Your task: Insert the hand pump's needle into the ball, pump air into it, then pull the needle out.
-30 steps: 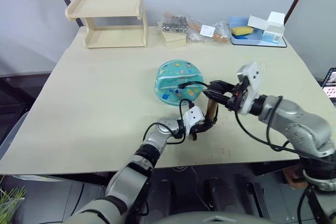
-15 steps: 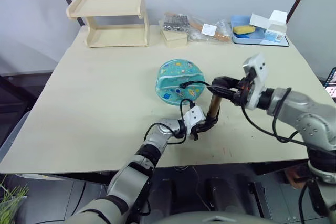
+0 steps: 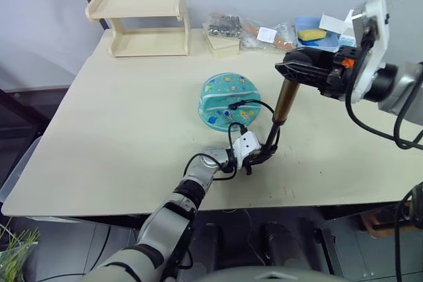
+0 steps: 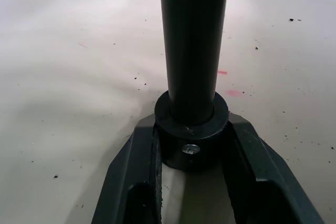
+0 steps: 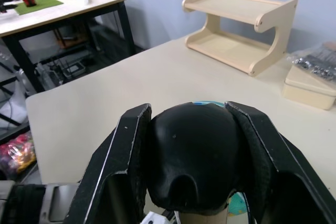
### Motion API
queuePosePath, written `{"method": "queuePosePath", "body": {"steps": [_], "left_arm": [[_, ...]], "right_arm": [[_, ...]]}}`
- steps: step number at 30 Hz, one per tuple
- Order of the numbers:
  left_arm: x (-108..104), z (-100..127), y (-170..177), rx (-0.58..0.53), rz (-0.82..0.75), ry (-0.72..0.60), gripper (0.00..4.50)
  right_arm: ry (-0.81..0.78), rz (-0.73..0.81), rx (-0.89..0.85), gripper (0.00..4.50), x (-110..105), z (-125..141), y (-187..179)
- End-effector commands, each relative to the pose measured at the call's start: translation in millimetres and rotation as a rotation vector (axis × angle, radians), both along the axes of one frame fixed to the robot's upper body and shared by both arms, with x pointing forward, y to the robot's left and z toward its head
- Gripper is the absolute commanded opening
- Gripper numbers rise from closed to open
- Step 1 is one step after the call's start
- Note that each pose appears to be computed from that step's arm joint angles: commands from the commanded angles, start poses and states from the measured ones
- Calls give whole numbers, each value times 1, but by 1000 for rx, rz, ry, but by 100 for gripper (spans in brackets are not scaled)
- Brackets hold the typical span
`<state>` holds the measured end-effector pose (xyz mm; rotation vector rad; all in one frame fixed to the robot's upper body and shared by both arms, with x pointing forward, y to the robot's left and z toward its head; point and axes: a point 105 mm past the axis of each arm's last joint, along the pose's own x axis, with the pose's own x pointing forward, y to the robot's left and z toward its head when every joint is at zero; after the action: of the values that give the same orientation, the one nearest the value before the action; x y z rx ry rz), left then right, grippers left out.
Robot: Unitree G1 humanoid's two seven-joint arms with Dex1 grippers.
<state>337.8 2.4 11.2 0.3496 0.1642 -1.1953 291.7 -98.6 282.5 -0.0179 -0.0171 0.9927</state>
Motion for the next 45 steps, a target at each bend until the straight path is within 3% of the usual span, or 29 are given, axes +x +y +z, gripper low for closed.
{"method": "queuePosePath", "body": {"steps": [1, 9, 12, 14, 20, 24, 36, 42, 45], "left_arm": [[-17, -45, 21, 111, 38, 145, 104], [-19, -45, 20, 104, 43, 143, 104], [-19, -46, 21, 102, 49, 144, 104], [-19, -46, 20, 102, 50, 145, 104], [-20, -45, 12, 93, 40, 146, 104], [-22, -42, -1, 86, 11, 138, 104], [-24, -49, -1, 120, -1, 153, 104], [-25, -51, 1, 133, -3, 155, 104], [-26, -52, -1, 134, -3, 156, 104]], "right_arm": [[101, -8, -51, 174, 10, -46, 6], [303, -24, -176, 171, 16, -175, 15], [344, -39, -188, 171, 16, -201, 14], [343, -53, -176, 171, 18, -202, 11], [218, -91, -139, 171, 30, -157, -5], [126, -99, -99, 171, 30, -110, -16], [-120, -25, 12, 171, -13, 32, -25], [-146, -34, -21, 171, -27, 56, -34], [-118, -44, -49, 171, -24, 48, -33]]}}
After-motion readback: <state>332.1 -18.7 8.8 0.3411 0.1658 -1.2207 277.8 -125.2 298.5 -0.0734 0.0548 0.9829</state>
